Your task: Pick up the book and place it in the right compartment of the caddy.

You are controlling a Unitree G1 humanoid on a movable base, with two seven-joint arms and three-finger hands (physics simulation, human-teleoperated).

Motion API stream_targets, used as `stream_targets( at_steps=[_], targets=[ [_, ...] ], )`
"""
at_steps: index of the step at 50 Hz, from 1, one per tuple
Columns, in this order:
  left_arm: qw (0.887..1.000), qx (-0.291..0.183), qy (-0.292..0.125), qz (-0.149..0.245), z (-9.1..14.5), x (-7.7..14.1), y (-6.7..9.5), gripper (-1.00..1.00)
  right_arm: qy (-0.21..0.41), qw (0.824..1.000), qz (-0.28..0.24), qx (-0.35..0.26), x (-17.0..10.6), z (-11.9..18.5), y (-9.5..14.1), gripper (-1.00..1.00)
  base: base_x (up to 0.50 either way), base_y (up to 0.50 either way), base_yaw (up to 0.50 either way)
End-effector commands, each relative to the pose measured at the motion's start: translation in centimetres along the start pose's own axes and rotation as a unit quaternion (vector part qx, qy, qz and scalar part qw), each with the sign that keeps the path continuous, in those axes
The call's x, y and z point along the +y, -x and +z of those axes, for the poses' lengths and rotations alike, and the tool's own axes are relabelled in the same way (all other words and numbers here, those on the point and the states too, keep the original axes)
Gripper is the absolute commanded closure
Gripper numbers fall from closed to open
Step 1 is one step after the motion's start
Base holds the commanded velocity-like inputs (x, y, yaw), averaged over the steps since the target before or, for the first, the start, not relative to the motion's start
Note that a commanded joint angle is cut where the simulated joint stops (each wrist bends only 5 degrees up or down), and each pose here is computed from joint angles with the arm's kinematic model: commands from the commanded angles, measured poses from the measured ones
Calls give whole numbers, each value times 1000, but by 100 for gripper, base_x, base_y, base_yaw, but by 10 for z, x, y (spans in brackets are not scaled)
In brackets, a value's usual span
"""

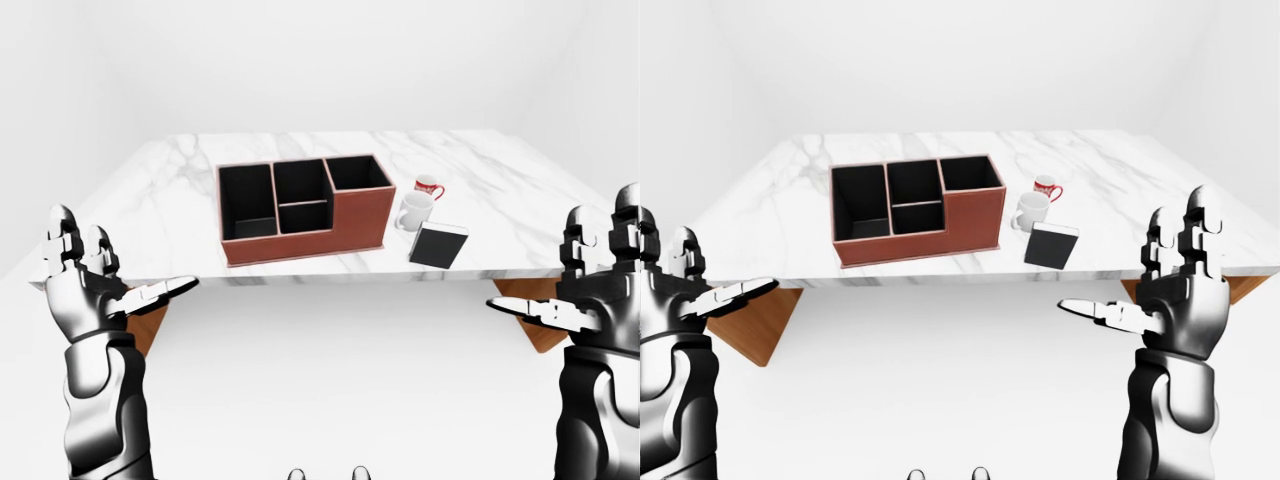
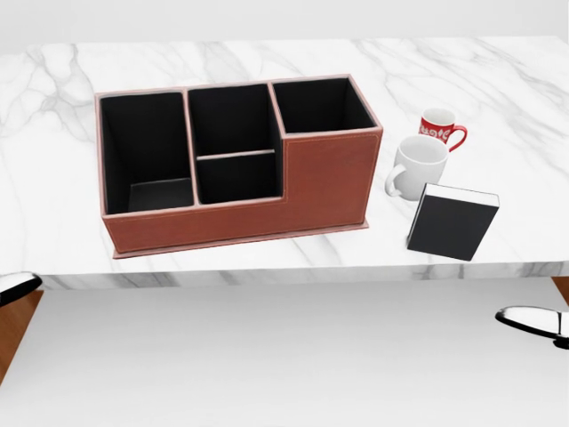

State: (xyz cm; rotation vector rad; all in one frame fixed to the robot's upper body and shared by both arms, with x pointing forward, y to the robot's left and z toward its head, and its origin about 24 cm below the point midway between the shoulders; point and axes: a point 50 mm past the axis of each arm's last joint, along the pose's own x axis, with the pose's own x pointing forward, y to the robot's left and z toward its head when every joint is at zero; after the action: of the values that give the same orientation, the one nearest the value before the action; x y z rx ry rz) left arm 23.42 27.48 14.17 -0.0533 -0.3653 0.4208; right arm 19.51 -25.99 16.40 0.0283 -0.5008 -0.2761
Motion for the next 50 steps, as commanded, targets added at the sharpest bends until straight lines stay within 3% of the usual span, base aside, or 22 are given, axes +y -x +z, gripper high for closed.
stream_targets(
  at_steps=[1,50],
  targets=[
    [1000,-2,-1,9,1,3,-2,-100,2,1000,1,-1,-1,1,0,-100,30,0,0],
    [1000,0,-4,12,0,3,-1,-100,-2,1000,2,14,-2,-6,2,-100,32,0,0]
  ],
)
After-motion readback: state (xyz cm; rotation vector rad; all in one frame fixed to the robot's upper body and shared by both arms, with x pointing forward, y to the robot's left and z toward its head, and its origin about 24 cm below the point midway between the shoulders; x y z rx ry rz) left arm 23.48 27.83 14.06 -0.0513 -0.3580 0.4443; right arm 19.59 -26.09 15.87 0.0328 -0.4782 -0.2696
